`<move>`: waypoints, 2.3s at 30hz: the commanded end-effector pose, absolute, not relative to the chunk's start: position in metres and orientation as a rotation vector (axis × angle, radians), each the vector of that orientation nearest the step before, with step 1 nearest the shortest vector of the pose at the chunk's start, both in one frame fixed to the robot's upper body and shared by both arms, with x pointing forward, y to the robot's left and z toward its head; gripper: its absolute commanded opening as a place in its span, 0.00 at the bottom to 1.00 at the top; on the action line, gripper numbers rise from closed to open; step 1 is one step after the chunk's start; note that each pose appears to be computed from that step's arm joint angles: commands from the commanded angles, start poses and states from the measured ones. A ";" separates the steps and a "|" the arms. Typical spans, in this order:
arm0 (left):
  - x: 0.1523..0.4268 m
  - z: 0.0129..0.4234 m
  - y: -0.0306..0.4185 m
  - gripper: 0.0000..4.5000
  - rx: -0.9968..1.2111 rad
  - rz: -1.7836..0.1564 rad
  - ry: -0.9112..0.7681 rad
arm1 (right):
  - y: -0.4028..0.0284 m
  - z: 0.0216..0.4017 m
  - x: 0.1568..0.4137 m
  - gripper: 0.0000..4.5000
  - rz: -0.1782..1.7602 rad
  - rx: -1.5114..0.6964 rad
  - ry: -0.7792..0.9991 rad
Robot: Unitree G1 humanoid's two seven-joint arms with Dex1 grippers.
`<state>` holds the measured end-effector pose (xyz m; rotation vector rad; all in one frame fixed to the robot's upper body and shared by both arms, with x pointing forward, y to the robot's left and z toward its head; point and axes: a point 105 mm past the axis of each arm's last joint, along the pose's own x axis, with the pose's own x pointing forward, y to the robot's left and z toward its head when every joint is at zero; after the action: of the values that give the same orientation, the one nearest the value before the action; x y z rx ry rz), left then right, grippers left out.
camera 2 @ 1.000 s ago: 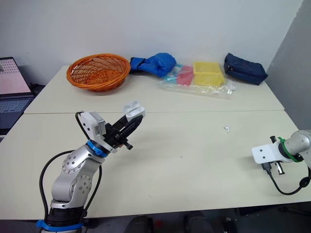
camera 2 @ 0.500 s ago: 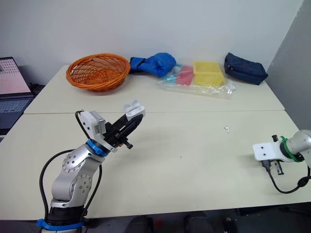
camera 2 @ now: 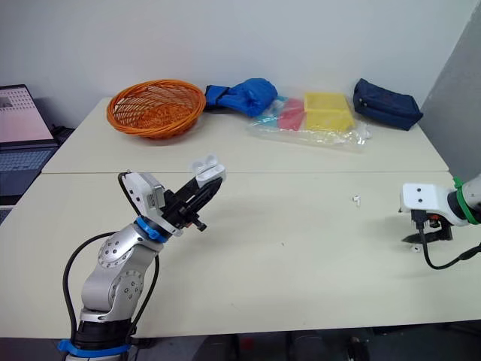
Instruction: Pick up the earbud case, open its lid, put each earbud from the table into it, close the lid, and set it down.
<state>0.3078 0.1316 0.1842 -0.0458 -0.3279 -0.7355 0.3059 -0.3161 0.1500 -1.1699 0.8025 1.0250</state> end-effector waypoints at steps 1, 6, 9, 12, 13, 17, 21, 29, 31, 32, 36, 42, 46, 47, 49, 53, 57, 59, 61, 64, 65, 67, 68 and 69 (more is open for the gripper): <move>0.305 0.194 0.128 0.17 -0.038 -0.746 -0.376 | -0.324 0.152 0.300 1.00 1.092 -1.389 0.789; 0.303 0.194 0.129 0.17 -0.039 -0.745 -0.374 | -0.320 0.140 0.297 1.00 1.224 -1.631 0.697; 0.303 0.194 0.129 0.17 -0.037 -0.742 -0.374 | -0.320 0.136 0.300 1.00 1.267 -1.716 0.644; 0.302 0.194 0.129 0.17 -0.035 -0.739 -0.374 | -0.319 0.133 0.303 1.00 1.301 -1.785 0.607; 0.302 0.195 0.130 0.17 -0.036 -0.738 -0.376 | -0.320 0.131 0.304 1.00 1.309 -1.792 0.614; 0.302 0.194 0.130 0.17 -0.034 -0.736 -0.376 | -0.320 0.127 0.308 1.00 1.326 -1.809 0.603; 0.302 0.195 0.130 0.17 -0.035 -0.731 -0.377 | -0.320 0.124 0.309 0.80 1.350 -1.813 0.606; 0.300 0.194 0.131 0.17 -0.035 -0.724 -0.375 | -0.330 0.120 0.305 0.64 1.374 -1.854 0.640; 0.300 0.195 0.131 0.17 -0.034 -0.723 -0.375 | -0.330 0.119 0.305 0.64 1.379 -1.855 0.645; 0.301 0.195 0.132 0.17 -0.033 -0.721 -0.376 | -0.330 0.119 0.305 0.64 1.384 -1.858 0.646; 0.301 0.195 0.133 0.17 -0.034 -0.718 -0.375 | -0.329 0.117 0.306 0.64 1.396 -1.872 0.634; 0.300 0.195 0.132 0.17 -0.033 -0.715 -0.377 | -0.327 0.113 0.308 0.64 1.408 -1.880 0.621; 0.301 0.195 0.134 0.17 -0.031 -0.710 -0.377 | -0.322 0.111 0.310 0.64 1.417 -1.891 0.600; 0.301 0.195 0.134 0.17 -0.031 -0.709 -0.377 | -0.322 0.111 0.309 0.64 1.423 -1.893 0.602; 0.301 0.196 0.134 0.17 -0.030 -0.707 -0.378 | -0.323 0.109 0.309 0.64 1.431 -1.907 0.603; 0.301 0.195 0.134 0.17 -0.030 -0.706 -0.377 | -0.320 0.107 0.310 0.50 1.439 -1.916 0.584; 0.301 0.196 0.134 0.17 -0.029 -0.706 -0.378 | -0.314 0.107 0.311 0.19 1.456 -1.923 0.547; 0.301 0.196 0.134 0.17 -0.028 -0.705 -0.379 | -0.315 0.106 0.311 0.09 1.456 -1.922 0.554; 0.301 0.196 0.134 0.17 -0.029 -0.704 -0.379 | -0.316 0.105 0.311 0.09 1.455 -1.919 0.558; 0.301 0.196 0.134 0.17 -0.028 -0.703 -0.379 | -0.315 0.105 0.311 0.09 1.453 -1.917 0.556; 0.301 0.196 0.134 0.17 -0.028 -0.703 -0.379 | -0.315 0.105 0.312 0.09 1.453 -1.916 0.556; 0.301 0.195 0.135 0.17 -0.027 -0.703 -0.377 | -0.315 0.106 0.312 0.09 1.449 -1.909 0.553; 0.301 0.195 0.135 0.17 -0.026 -0.701 -0.376 | -0.315 0.107 0.312 0.09 1.440 -1.896 0.551; 0.301 0.195 0.135 0.17 -0.025 -0.700 -0.375 | -0.315 0.108 0.312 0.09 1.434 -1.887 0.550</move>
<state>0.3077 0.1351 0.1778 -0.0562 -0.3051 -0.6931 0.3075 -0.3222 0.1037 -1.8983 0.6039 1.4517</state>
